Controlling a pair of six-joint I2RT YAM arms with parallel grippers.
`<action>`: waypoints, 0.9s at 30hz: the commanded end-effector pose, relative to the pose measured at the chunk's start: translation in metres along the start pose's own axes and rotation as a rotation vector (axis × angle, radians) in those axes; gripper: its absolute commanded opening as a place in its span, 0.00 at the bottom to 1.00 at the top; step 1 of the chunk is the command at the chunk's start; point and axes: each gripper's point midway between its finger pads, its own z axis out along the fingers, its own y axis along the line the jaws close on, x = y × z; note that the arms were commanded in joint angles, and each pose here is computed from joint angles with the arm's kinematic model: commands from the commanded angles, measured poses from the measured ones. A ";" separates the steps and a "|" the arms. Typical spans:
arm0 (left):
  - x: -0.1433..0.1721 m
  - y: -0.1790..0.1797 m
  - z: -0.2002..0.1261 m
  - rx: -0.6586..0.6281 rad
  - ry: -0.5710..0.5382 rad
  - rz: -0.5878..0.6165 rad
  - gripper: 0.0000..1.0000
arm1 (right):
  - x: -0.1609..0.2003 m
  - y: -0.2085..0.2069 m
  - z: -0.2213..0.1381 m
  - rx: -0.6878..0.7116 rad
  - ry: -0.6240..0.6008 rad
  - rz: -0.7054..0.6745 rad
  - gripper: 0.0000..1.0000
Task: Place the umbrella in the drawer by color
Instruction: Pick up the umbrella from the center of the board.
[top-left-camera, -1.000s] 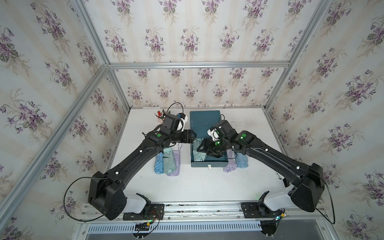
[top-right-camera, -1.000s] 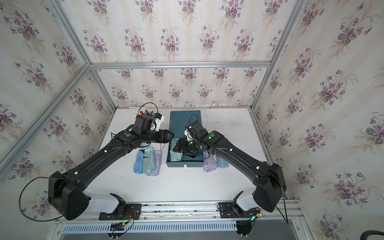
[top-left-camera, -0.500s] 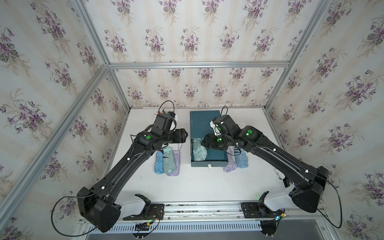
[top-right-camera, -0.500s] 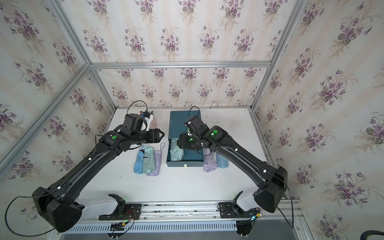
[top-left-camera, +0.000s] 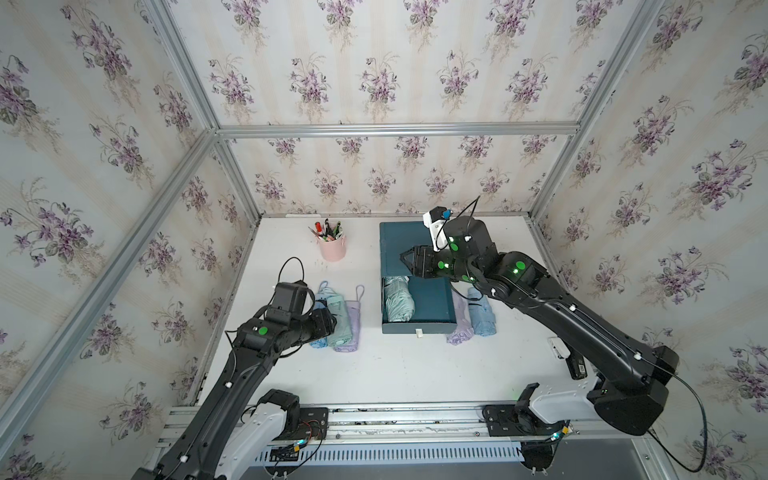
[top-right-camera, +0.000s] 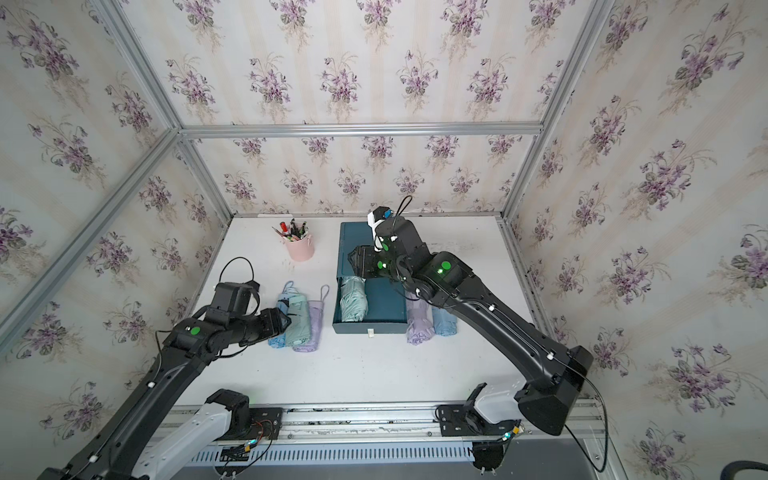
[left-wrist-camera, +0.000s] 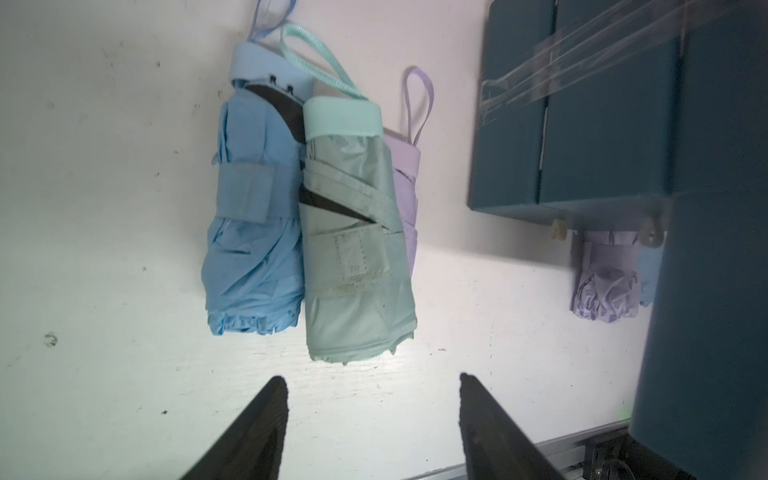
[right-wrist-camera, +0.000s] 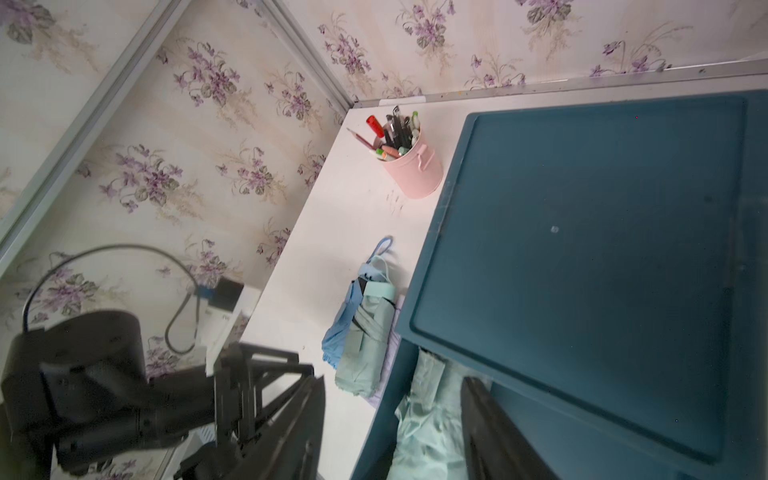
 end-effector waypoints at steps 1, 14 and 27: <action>0.012 0.006 0.012 0.027 0.002 -0.083 0.63 | -0.014 0.004 0.003 -0.014 -0.038 -0.013 0.55; 0.023 0.016 0.022 -0.024 0.101 -0.074 0.63 | -0.046 -0.035 0.011 -0.020 -0.079 0.121 0.57; 0.043 0.011 0.031 0.052 0.164 -0.093 0.71 | -0.049 -0.040 0.006 -0.034 -0.093 0.142 0.57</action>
